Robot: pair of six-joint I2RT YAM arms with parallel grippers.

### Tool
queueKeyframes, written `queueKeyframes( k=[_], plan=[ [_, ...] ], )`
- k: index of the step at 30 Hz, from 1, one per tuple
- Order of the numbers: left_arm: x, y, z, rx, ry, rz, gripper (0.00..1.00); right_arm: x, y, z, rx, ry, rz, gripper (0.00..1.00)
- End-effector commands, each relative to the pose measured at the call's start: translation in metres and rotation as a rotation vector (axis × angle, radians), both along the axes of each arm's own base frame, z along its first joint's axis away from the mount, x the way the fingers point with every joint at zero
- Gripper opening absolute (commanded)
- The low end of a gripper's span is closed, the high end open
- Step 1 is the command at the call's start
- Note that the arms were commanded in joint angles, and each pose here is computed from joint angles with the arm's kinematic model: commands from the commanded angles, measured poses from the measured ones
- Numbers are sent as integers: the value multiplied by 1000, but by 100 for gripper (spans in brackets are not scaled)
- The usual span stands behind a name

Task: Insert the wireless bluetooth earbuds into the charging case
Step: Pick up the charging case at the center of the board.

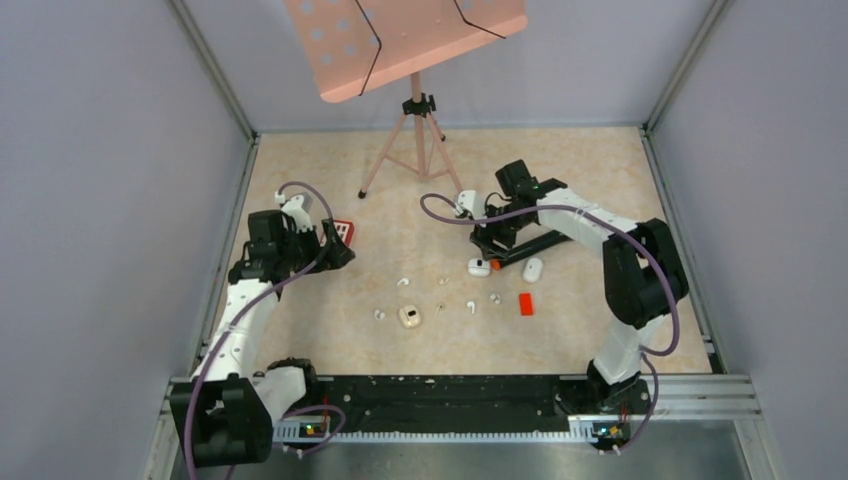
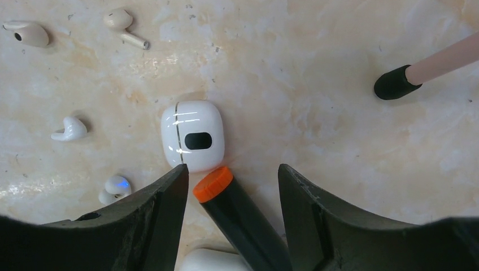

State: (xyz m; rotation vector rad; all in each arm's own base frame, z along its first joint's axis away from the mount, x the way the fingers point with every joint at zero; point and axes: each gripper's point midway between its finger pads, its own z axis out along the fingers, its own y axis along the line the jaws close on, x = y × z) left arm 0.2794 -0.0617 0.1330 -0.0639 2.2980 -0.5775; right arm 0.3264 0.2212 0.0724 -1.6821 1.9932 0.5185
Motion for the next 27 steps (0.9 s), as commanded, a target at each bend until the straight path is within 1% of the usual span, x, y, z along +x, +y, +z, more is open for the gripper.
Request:
queueKeyframes(
  k=[1, 6, 12, 19, 27],
  plan=[
    [2, 1, 9, -33, -36, 18, 86, 26, 9, 11, 6, -88, 13, 59],
    [5, 2, 9, -49, -34, 34, 86, 41, 7, 2, -26, -124, -9, 58],
    [8, 3, 9, -62, -37, 42, 86, 43, 3, -9, -55, -136, -4, 58],
    [7, 3, 6, -77, -33, 51, 86, 29, -1, -24, -116, -148, 67, 60],
    [8, 3, 4, -82, -34, 54, 86, 13, 4, -32, -136, -129, 111, 60]
  ],
)
